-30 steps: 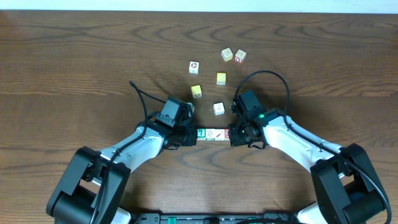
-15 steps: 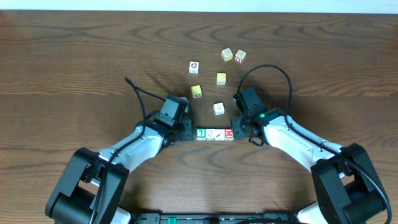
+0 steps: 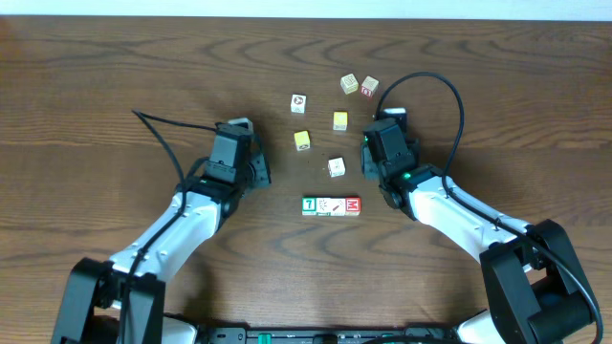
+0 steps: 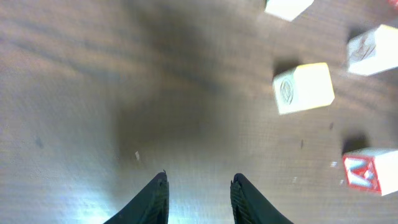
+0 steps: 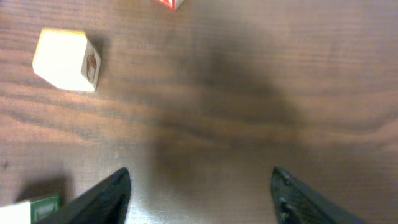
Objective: Lift 4 blocks
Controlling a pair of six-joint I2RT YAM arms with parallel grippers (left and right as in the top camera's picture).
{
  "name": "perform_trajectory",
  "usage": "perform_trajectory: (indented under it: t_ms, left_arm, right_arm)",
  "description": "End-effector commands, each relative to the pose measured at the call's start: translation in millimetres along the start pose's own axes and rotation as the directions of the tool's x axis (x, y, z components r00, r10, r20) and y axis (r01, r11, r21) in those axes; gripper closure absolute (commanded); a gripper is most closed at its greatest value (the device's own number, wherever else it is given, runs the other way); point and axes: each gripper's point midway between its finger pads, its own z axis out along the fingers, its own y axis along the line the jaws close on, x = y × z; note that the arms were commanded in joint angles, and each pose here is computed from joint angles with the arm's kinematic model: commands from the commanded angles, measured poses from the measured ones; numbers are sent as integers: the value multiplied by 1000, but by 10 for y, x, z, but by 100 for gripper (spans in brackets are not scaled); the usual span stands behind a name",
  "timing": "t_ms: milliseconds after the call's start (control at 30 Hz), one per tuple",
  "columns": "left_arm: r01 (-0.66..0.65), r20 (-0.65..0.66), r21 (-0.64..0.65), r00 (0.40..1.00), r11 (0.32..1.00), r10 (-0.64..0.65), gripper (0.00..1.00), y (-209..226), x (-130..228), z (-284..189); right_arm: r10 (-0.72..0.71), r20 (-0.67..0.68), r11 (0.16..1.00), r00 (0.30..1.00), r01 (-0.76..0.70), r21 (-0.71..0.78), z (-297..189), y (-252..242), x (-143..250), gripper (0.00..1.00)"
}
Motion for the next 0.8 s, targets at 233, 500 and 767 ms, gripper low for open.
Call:
perform_trajectory:
  t_ms: [233,500,767]
  left_arm:
    - [-122,360,46,928,992,97,61,-141,-878,-1033]
    - [-137,513,85,855,987,75,34,-203,-964,-1888]
    - [-144,550,96,833,985,68,29,-191,-871,-2207]
  right_arm:
    - [-127,189,992,974,119,51,-33,-49,-507,1]
    - [-130,183,991,974,125,40,-31,-24,-488,1]
    - [-130,183,991,974,125,40,-31,-24,-488,1]
